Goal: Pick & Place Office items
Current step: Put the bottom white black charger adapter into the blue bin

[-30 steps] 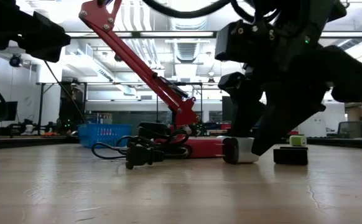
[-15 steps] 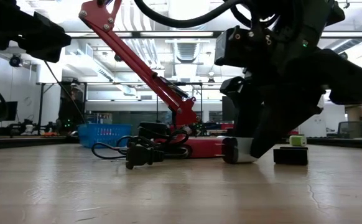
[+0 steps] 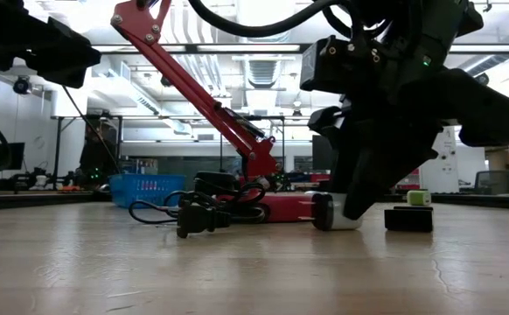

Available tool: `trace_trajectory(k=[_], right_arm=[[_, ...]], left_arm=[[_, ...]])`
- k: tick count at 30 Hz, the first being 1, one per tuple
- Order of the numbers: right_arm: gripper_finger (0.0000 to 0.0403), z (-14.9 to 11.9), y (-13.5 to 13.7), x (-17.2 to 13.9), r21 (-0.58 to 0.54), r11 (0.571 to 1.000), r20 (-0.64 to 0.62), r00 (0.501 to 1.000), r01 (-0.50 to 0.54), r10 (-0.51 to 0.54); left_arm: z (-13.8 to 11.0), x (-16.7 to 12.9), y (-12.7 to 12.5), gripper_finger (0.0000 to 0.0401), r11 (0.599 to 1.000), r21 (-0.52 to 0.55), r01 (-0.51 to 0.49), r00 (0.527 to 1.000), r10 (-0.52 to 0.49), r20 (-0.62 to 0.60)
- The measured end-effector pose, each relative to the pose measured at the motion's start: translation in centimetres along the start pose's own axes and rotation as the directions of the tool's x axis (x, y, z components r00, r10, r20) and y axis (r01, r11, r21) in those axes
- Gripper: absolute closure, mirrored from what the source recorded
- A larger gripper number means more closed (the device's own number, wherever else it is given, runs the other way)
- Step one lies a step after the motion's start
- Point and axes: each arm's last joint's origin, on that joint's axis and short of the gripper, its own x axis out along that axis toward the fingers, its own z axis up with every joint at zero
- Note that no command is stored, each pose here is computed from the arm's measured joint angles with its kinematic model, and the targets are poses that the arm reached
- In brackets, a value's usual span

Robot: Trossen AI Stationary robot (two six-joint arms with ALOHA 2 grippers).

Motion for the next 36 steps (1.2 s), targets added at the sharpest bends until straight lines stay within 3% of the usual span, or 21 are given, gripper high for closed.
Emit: trace_trajectory(k=[12, 23, 29, 36], right_arm=[[0.0289, 0.1, 0.5, 0.0, -0.037, 0.999, 0.023, 1.000, 0.012, -0.011], [0.0289, 1.8, 2.9, -0.7, -0.048, 0.999, 0.240, 0.971, 0.017, -0.005], [0.0289, 3.4, 4.2, -1.6, -0.059, 0.997, 0.433, 0.901, 0.045, -0.015], [0.0289, 5.8, 4.4, -3.2, -0.078, 0.993, 0.671, 0.742, 0.092, -0.016]], left_arm=[[0.0, 0.0, 0.0, 0.0192, 1.000, 0.000, 0.000, 1.000, 0.000, 0.000], [0.9, -0.4, -0.8, 0.0192, 0.997, 0.023, 0.068, 0.994, -0.070, 0.089], [1.0, -0.5, -1.4, 0.0192, 0.993, 0.034, 0.111, 0.987, -0.114, 0.113], [1.1, 0.7, -2.6, 0.0192, 0.987, 0.076, 0.141, 0.963, -0.155, 0.221]])
